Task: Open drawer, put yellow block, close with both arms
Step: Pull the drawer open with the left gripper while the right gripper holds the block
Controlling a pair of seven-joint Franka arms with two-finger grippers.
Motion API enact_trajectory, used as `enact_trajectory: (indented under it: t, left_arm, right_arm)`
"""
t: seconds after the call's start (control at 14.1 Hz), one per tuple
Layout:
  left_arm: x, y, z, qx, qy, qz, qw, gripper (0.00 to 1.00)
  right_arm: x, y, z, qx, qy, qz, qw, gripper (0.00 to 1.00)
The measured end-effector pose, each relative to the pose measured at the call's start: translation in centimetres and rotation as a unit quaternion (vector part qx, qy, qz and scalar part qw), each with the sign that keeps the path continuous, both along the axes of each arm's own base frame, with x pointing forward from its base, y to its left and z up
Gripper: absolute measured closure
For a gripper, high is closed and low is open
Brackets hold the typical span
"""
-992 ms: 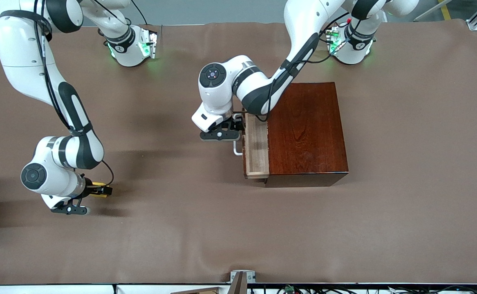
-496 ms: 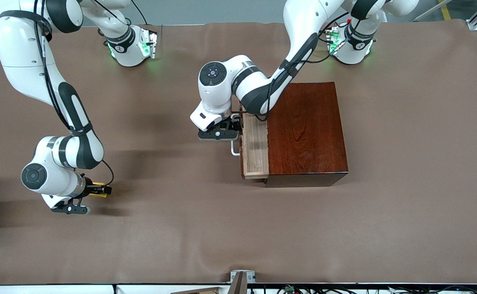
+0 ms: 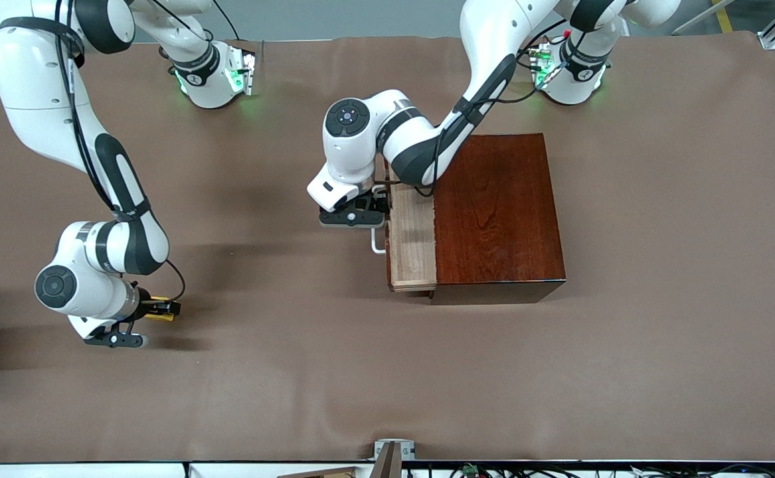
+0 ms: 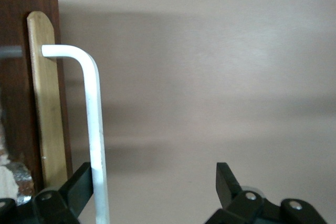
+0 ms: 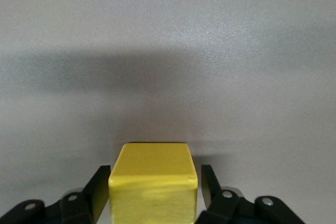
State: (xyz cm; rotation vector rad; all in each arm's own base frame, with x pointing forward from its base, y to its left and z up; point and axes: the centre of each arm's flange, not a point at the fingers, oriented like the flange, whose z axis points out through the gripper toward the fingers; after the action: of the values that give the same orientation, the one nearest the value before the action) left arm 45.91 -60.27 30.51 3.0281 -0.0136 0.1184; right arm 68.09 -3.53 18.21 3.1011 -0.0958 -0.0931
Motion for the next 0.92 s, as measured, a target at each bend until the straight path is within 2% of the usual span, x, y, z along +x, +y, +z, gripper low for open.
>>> enact_trajectory:
  t: [0.07, 0.14, 0.28, 0.42, 0.78, 0.92]
  left_arm:
    - [-0.2, -0.6, 0.3, -0.017, -0.008, -0.003, 1.000, 0.00]
    - [-0.5, -1.4, 0.7, -0.040, -0.017, -0.007, 0.999, 0.00]
    - [-1.0, -2.8, 1.7, -0.075, -0.029, -0.013, 0.997, 0.00]
    - [-1.2, -3.3, 2.2, -0.083, -0.031, -0.015, 0.996, 0.00]
    - [-0.3, -2.8, 3.5, -0.079, -0.029, -0.007, 0.996, 0.00]
    - [1.0, -1.3, 7.0, -0.063, -0.029, 0.007, 0.998, 0.00]
  right_arm:
    - [0.0, -0.1, 0.0, 0.000, 0.000, -0.001, 1.000, 0.39]
    - [0.0, -0.2, 0.0, 0.000, 0.000, -0.001, 1.000, 0.44]
    - [0.0, -0.4, 0.0, 0.000, 0.000, 0.005, 1.000, 0.44]
    - [0.1, -0.5, 0.2, 0.001, -0.002, 0.028, 1.000, 0.44]
    - [1.5, -0.7, 2.7, 0.001, -0.026, 0.105, 0.994, 0.44]
    - [1.9, -0.7, 4.9, 0.001, -0.026, 0.115, 0.993, 0.44]
